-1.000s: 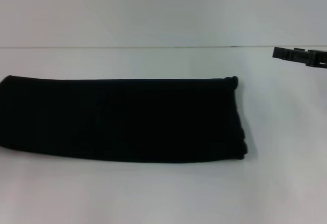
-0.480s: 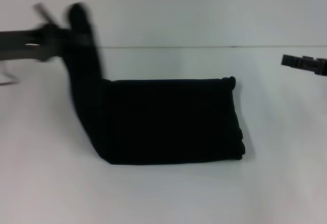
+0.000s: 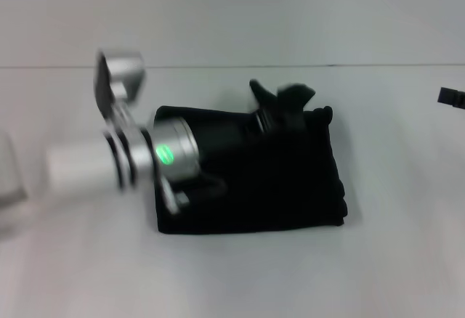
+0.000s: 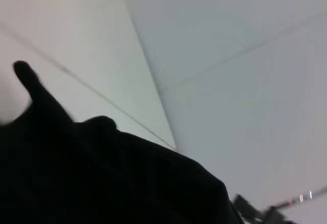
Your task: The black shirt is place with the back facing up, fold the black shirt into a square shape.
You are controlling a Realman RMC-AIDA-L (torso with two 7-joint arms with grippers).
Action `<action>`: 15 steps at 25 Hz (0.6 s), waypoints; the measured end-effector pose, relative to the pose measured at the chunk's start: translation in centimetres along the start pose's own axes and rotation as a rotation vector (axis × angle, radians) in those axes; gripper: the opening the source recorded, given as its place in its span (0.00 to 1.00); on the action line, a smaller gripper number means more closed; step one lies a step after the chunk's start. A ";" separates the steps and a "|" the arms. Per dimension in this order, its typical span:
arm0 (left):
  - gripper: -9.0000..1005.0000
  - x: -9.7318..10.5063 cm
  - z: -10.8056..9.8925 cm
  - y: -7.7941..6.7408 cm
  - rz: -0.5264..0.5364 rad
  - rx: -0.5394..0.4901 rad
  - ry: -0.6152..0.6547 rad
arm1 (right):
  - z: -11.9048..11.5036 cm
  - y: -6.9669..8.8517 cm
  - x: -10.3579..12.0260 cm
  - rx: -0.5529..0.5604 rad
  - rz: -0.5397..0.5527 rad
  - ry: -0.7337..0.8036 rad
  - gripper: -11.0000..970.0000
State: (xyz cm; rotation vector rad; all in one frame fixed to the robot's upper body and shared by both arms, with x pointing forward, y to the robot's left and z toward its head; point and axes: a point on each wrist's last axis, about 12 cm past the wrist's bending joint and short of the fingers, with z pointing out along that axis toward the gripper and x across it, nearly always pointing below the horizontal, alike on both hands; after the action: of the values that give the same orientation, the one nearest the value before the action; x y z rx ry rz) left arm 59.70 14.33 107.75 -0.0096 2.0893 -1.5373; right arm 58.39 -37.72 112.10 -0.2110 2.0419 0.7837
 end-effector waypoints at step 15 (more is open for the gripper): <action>0.33 5.2 -0.2 -3.4 0.226 0.412 0.024 | 0.5 0.0 0.1 0.008 0.023 0.102 0.91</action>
State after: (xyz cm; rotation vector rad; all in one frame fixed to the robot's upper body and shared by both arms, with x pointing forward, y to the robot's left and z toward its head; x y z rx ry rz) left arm 54.15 11.73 108.62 0.3832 1.6865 -1.7965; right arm 58.70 -37.42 111.86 -0.2273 2.1461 0.7929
